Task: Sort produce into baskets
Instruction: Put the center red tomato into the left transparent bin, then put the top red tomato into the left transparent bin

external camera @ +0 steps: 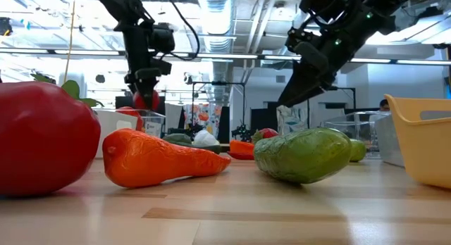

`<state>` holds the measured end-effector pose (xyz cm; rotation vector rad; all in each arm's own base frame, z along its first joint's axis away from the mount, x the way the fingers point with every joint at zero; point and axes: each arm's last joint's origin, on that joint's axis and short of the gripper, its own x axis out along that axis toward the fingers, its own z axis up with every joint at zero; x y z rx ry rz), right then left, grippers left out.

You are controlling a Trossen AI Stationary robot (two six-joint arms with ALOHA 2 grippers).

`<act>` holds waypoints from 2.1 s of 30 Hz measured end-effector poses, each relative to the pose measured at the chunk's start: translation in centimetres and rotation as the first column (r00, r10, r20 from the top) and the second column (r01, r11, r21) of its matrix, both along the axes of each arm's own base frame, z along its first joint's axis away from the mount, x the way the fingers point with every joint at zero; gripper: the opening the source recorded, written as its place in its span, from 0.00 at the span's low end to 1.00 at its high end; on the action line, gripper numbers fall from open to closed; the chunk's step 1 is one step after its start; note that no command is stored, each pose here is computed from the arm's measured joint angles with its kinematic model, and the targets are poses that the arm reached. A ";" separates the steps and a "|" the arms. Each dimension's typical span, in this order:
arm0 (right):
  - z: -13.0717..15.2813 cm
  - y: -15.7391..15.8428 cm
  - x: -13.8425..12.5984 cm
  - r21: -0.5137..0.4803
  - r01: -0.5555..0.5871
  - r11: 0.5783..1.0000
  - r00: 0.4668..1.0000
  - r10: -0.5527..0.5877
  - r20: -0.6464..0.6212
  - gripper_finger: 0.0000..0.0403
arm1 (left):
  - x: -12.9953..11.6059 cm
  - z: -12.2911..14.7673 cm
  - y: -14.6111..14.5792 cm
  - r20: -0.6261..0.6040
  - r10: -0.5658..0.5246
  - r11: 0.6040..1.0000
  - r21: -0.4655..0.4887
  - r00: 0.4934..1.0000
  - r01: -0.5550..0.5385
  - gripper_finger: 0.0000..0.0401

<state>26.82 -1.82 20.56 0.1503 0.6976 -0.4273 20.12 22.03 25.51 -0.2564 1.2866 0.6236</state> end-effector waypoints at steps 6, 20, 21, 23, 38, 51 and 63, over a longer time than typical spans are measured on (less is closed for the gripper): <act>0.3 -0.2 0.3 -0.013 -0.002 1.000 0.999 0.002 0.041 0.71 | 0.4 -1.4 0.5 -0.062 -0.014 1.000 -0.017 0.998 0.013 0.84; 2.7 -3.9 1.0 -0.020 0.131 0.991 0.974 -0.125 0.188 0.71 | 0.3 -1.2 0.6 -0.077 -0.007 1.000 0.005 0.997 0.008 0.90; 3.2 -4.4 1.1 -0.020 0.148 0.989 0.969 -0.141 0.201 0.71 | 0.3 -1.2 0.6 -0.077 -0.008 1.000 0.005 0.997 0.008 0.90; 3.9 -5.5 1.1 -0.020 0.183 0.983 0.961 -0.175 0.215 0.71 | 0.3 -1.2 0.6 -0.077 -0.008 1.000 0.005 0.997 0.008 0.90; 3.1 -12.0 1.6 0.157 0.259 0.953 0.945 -0.284 0.163 0.71 | 0.4 -1.2 0.6 -0.075 -0.023 1.000 0.013 0.997 0.024 0.91; 0.3 -13.6 4.4 0.157 0.198 0.968 0.980 -0.198 -0.011 0.71 | 0.4 -1.2 0.6 -0.069 -0.027 1.000 0.012 0.997 0.028 0.91; -0.1 -13.3 5.5 0.172 0.181 0.968 0.977 -0.156 -0.147 0.71 | -0.3 0.7 -0.2 -0.029 -0.032 0.998 0.060 0.999 0.034 0.91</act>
